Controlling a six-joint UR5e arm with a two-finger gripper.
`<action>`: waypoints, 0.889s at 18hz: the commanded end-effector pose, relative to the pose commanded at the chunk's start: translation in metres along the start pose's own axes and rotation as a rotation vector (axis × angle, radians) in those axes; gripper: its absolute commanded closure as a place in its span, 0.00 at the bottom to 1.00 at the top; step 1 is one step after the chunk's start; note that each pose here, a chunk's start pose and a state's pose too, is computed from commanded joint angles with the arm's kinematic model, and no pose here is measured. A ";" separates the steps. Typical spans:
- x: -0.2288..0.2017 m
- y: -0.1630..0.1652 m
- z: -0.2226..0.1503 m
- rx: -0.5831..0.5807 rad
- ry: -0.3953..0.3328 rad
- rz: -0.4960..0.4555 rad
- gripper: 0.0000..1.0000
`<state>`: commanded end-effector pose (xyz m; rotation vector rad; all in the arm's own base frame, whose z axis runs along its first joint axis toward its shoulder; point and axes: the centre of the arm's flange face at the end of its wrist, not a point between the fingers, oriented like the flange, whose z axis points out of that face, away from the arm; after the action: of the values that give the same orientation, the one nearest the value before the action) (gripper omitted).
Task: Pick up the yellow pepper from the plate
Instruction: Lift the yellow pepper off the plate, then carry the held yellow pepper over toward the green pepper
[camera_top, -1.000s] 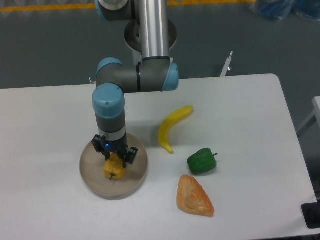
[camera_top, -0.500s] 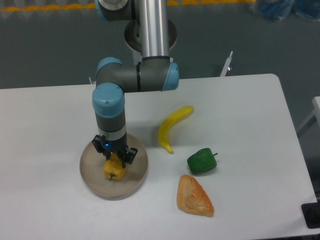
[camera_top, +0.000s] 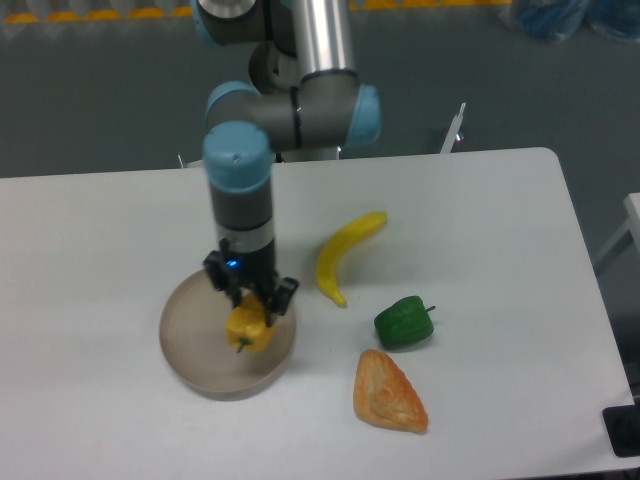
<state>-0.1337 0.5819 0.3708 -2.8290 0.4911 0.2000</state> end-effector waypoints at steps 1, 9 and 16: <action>-0.015 0.010 -0.006 -0.006 -0.005 0.003 0.64; -0.107 0.081 -0.020 -0.033 -0.052 0.069 0.65; -0.112 0.079 -0.026 -0.026 -0.064 0.068 0.65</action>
<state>-0.2631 0.5378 0.3968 -2.8233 0.5744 0.3115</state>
